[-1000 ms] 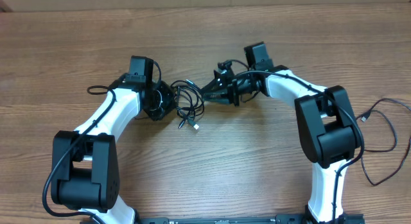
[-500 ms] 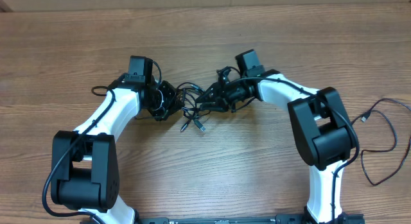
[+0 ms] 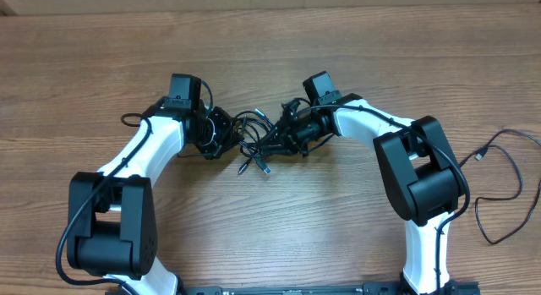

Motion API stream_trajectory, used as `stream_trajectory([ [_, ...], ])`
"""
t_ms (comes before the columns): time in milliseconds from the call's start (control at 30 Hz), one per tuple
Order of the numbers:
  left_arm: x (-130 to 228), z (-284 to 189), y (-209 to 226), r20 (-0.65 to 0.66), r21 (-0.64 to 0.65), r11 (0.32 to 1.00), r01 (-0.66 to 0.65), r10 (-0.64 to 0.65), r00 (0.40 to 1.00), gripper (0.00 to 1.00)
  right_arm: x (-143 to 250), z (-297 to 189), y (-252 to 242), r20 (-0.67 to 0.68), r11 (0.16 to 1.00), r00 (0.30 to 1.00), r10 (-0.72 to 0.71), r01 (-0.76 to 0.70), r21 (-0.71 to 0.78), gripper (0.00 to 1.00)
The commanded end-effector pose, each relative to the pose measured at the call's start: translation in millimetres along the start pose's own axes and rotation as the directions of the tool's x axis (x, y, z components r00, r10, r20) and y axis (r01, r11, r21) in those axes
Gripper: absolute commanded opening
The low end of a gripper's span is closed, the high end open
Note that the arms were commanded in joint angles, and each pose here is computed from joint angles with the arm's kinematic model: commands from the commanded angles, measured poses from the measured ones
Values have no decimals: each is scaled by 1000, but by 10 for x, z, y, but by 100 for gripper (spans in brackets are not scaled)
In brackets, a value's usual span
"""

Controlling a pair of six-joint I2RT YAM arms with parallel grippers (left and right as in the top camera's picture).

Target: Untangle cables

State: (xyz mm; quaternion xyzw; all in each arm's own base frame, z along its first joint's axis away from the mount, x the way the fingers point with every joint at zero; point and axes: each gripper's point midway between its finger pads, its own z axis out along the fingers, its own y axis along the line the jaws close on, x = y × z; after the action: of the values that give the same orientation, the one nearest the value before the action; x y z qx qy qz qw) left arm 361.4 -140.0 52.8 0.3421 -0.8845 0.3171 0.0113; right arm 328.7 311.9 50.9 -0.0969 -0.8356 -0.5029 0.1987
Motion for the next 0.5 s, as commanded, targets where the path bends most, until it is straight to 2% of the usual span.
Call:
stream_trajectory([
  [0, 10, 19, 1, -23, 10, 1000, 13, -13, 1000, 4, 20, -13, 25, 11, 999, 999, -31, 31, 7, 16],
  [467, 12, 19, 2, -24, 10, 1000, 14, -13, 1000, 4, 79, 70, 59, -9, 999, 999, 42, -42, 7, 17],
])
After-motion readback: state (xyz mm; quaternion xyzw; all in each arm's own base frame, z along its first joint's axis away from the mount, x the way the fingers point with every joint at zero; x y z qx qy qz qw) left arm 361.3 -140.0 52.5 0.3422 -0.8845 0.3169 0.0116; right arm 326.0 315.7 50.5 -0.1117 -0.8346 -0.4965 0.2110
